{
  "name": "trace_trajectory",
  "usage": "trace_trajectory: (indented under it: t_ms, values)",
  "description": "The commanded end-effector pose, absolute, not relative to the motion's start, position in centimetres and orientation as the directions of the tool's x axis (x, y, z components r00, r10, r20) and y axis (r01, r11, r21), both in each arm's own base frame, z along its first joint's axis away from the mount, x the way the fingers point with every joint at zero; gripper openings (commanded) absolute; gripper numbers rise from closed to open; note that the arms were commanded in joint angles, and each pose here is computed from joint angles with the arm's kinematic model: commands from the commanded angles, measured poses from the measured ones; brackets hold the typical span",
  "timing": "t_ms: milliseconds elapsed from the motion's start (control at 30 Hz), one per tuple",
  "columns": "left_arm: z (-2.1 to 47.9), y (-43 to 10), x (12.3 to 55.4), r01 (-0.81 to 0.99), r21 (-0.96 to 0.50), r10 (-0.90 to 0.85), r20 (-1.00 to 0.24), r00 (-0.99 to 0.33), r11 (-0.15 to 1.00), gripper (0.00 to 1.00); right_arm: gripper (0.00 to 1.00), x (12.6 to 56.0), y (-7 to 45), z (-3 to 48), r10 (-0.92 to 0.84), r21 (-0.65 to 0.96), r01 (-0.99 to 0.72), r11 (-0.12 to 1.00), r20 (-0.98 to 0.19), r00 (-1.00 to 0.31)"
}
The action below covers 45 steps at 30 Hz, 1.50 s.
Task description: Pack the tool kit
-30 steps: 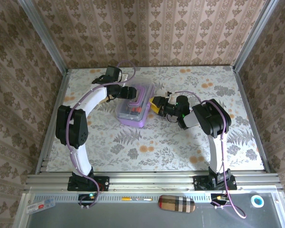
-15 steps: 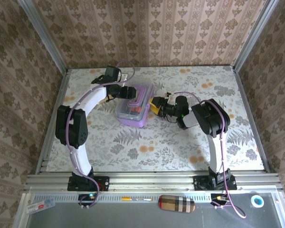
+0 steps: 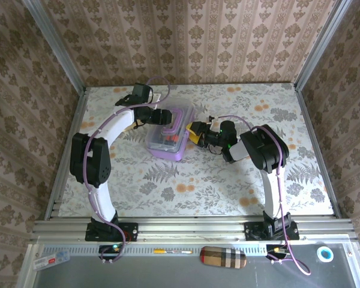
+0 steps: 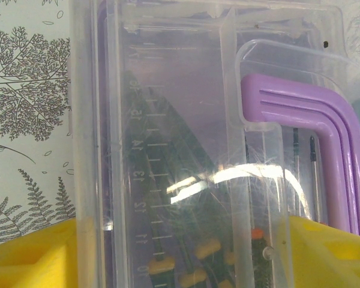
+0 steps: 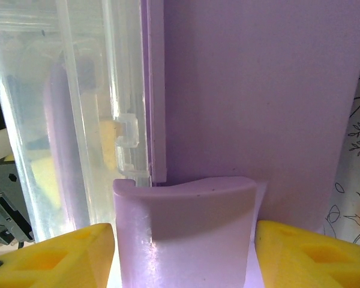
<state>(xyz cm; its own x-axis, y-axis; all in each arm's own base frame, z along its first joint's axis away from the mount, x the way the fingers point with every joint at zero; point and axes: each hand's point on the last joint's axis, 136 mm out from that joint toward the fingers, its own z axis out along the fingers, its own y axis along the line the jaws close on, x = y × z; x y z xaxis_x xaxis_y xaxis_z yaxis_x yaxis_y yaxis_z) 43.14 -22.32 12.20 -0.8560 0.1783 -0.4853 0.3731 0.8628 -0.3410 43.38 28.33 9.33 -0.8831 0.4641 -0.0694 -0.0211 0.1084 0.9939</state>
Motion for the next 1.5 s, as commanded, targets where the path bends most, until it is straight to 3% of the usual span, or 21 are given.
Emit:
trace_trajectory:
  t_ms: [0,1033,1467]
  values:
    - [0.7,-19.5,35.2,0.176,-0.329,0.175,-0.033,-0.984,0.928,0.29,0.64,43.3,29.1,10.7,0.436,0.995,-0.068,0.075,-0.094,-0.895]
    - [0.7,-19.4,35.2,0.189,-0.305,0.187,-0.036,-0.982,0.933,0.29,0.55,43.2,27.4,12.4,0.472,0.99,-0.088,0.11,-0.13,-0.872]
    - [0.7,-19.4,35.1,0.192,-0.303,0.19,-0.035,-0.981,0.933,0.29,0.56,43.2,27.2,12.8,0.468,0.988,-0.096,0.121,-0.142,-0.872]
